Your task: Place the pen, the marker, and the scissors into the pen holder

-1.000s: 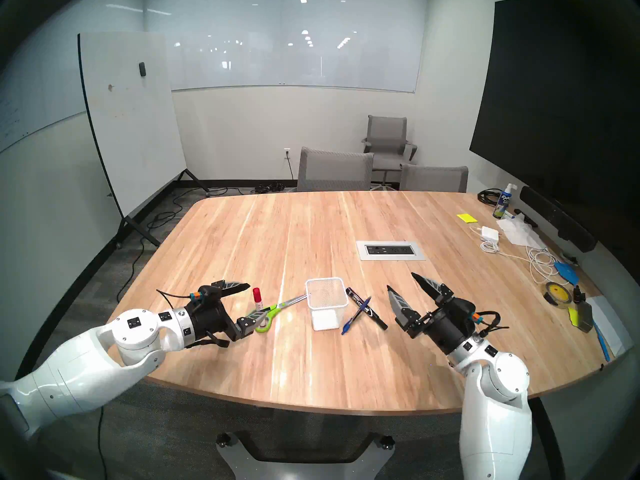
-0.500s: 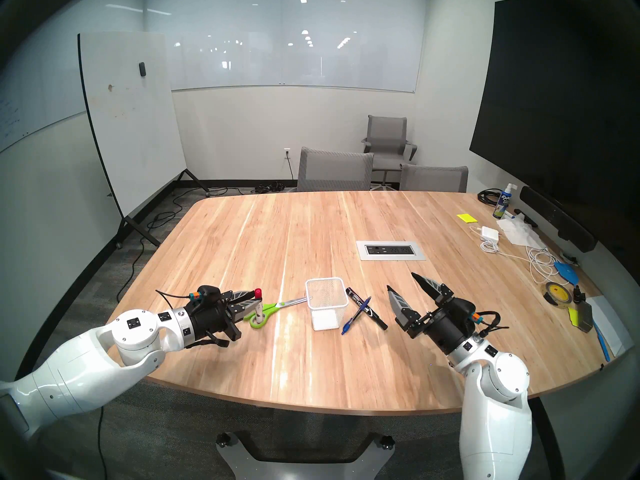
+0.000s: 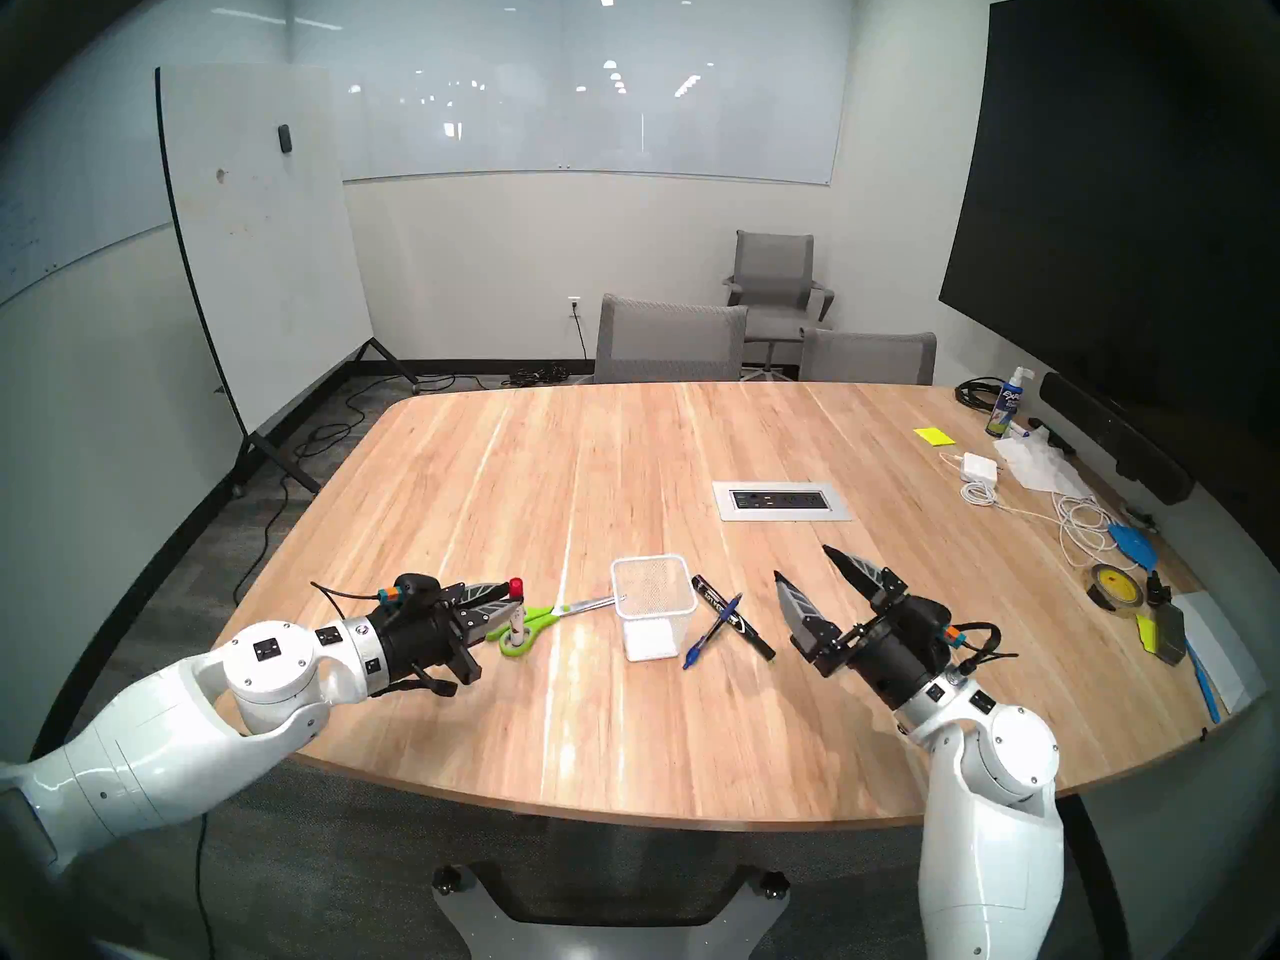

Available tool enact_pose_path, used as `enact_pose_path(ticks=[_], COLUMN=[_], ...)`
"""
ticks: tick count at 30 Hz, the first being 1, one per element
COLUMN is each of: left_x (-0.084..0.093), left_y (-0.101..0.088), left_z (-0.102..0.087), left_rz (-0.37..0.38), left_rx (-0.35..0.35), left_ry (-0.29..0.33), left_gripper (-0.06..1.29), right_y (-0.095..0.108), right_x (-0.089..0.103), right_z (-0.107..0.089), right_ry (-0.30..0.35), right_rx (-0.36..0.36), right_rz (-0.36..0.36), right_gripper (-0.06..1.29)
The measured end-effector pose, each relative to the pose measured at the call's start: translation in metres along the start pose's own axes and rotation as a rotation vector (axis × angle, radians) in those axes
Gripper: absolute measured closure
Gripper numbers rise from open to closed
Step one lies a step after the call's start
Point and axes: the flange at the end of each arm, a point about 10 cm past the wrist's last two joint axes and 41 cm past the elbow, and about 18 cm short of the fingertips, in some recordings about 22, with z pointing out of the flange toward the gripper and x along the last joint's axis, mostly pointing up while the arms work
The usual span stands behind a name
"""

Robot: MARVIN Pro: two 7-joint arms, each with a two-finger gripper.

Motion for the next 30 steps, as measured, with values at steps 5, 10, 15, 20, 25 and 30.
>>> enact_pose_path(ticks=[5, 10, 15, 20, 25, 30], left_x=[0.0, 0.0, 0.004, 0.008, 0.019, 0.032], left_y=[0.0, -0.001, -0.004, -0.006, -0.006, -0.004], left_z=[-0.001, -0.002, -0.003, -0.003, -0.003, -0.001], left_rz=[-0.005, -0.023, -0.04, -0.057, -0.068, -0.077], left_rx=[0.009, 0.022, 0.037, 0.048, 0.051, 0.048], left_ry=[0.002, 0.008, 0.02, 0.033, 0.058, 0.084], left_gripper=[1.06, 1.06, 1.06, 1.06, 1.06, 1.06], right_y=[0.0, 0.0, 0.0, 0.0, 0.0, 0.0], right_x=[0.0, 0.0, 0.0, 0.0, 0.0, 0.0], right_z=[0.0, 0.0, 0.0, 0.0, 0.0, 0.0], right_ry=[0.0, 0.0, 0.0, 0.0, 0.0, 0.001], right_rx=[0.0, 0.0, 0.0, 0.0, 0.0, 0.0], right_rz=[0.0, 0.0, 0.0, 0.0, 0.0, 0.0], right_gripper=[-0.01, -0.01, -0.01, -0.01, -0.01, -0.01])
